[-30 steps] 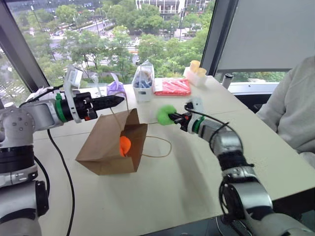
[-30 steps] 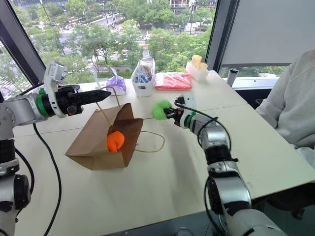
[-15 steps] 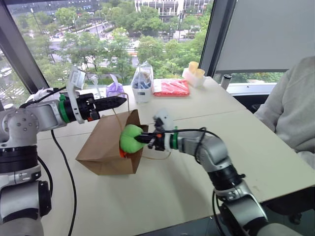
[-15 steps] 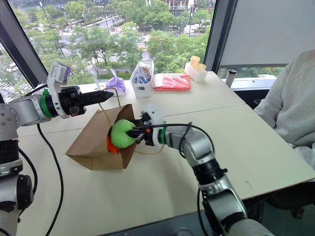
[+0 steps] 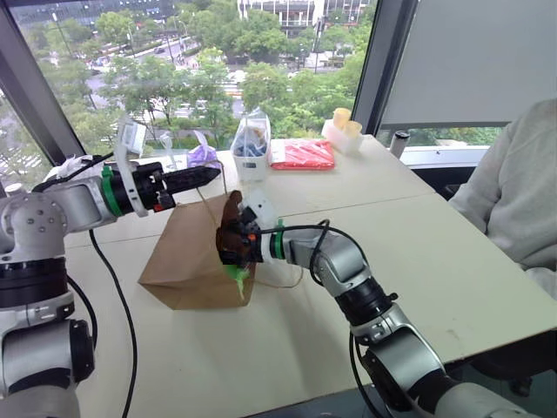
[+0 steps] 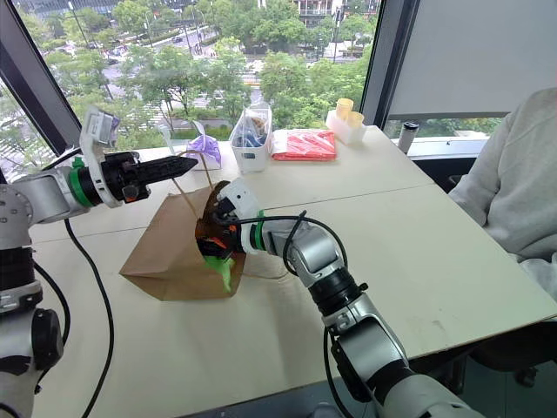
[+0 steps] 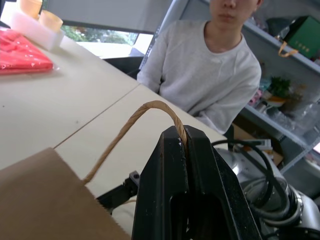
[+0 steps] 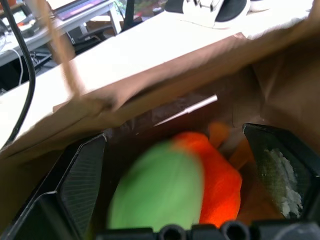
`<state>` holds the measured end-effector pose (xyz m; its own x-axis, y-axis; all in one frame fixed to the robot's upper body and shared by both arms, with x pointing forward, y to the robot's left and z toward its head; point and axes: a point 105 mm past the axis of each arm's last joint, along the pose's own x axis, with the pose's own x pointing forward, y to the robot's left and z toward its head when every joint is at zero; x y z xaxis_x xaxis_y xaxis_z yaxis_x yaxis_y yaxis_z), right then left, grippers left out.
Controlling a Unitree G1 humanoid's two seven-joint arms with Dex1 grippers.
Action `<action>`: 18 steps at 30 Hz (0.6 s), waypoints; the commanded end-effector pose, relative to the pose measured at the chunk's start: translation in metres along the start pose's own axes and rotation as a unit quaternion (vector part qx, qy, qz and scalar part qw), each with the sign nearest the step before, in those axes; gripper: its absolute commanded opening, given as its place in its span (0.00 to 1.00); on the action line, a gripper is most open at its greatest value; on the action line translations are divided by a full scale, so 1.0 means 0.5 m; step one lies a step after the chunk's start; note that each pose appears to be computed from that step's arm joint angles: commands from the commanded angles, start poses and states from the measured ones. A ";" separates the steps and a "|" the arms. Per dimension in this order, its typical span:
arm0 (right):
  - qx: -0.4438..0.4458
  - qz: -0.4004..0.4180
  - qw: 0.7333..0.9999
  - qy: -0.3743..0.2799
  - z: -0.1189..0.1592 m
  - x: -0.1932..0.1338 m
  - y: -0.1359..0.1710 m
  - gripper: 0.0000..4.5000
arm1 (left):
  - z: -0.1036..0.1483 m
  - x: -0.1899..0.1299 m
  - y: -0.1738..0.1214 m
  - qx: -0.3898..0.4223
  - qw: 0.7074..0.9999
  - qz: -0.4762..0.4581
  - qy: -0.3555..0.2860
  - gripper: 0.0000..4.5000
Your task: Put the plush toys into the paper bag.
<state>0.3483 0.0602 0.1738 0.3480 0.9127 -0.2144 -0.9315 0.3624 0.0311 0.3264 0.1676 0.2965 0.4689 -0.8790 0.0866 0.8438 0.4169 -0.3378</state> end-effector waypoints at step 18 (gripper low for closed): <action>0.004 -0.041 0.995 -0.085 0.035 -0.088 -0.025 0.99 | 0.039 -0.010 -0.005 0.017 0.999 -0.005 -0.045 0.00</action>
<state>0.3508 0.0196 0.1887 0.4451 0.8905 -0.0942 -0.8924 0.4498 0.0350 0.3317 0.1736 0.2969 0.4957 -0.8608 0.1157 0.8293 0.4295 -0.3575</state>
